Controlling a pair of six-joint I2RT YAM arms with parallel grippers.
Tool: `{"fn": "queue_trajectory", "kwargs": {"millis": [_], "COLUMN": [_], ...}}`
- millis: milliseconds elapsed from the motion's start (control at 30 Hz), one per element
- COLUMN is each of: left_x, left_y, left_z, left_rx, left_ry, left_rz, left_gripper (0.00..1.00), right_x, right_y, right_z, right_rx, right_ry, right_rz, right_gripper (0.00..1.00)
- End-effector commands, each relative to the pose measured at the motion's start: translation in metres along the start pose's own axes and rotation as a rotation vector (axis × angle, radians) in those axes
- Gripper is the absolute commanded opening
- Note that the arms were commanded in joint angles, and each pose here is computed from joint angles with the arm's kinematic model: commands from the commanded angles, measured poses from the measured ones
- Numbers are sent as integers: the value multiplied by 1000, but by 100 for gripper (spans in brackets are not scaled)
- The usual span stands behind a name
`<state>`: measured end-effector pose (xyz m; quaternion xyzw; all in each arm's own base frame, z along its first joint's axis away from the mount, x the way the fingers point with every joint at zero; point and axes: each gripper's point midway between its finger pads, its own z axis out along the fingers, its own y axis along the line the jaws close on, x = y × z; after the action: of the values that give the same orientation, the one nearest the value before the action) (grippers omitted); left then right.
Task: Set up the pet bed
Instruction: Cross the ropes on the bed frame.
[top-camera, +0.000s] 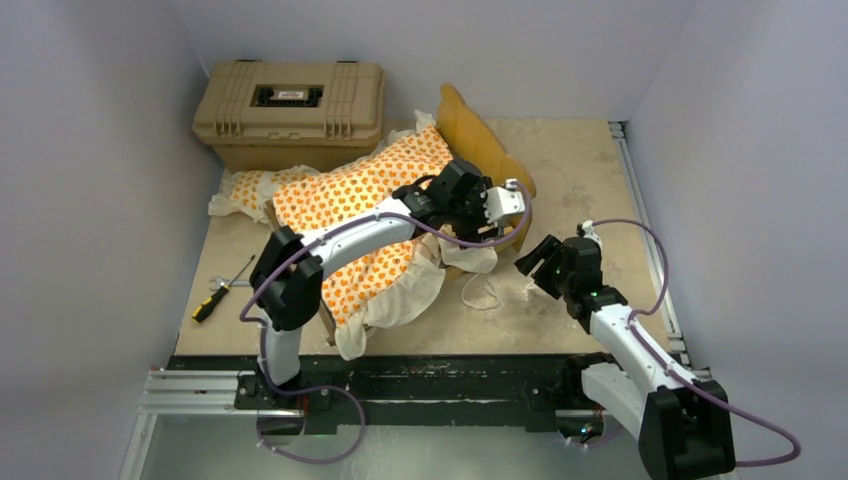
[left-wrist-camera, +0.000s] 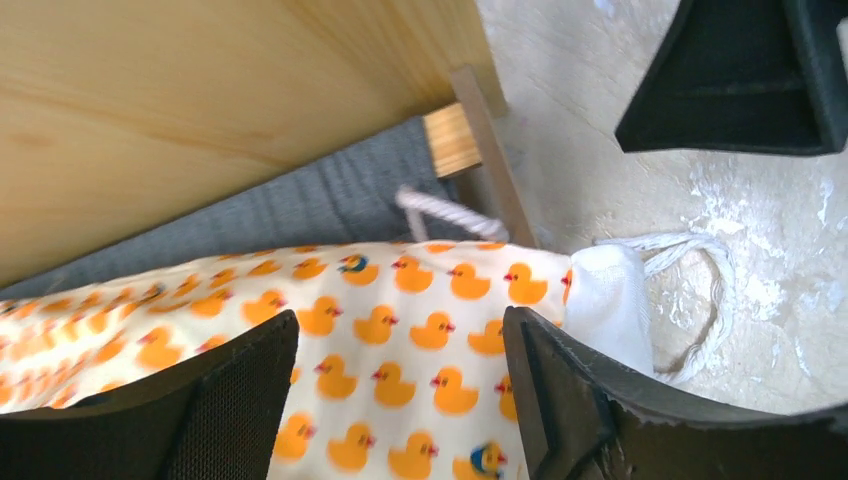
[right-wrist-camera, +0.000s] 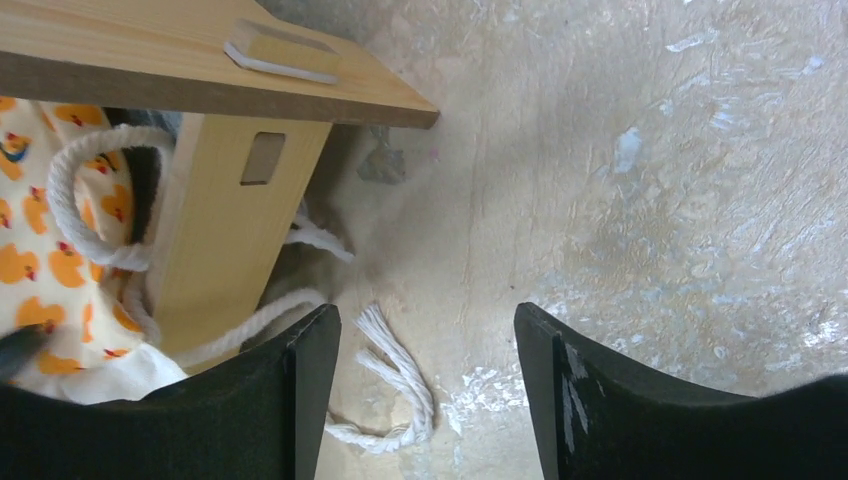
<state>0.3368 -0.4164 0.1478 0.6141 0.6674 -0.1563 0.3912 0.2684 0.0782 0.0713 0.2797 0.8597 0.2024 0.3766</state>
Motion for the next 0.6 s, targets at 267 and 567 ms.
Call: {"fn": "queue_trajectory", "kwargs": {"millis": [267,567], "left_x": [-36,1], "left_y": [16,16], "left_z": [-112,-153], "left_rx": [-256,-405], "left_ry": [-145,-120], "left_rz": [-289,-301], "left_gripper": [76,75], "right_x": [4,11], "right_y": [27,62], "right_z": [19,29], "right_rx": [-241,-368], "right_ry": [-30,-111], "right_rz": [-109,-197], "right_gripper": [52,42]}}
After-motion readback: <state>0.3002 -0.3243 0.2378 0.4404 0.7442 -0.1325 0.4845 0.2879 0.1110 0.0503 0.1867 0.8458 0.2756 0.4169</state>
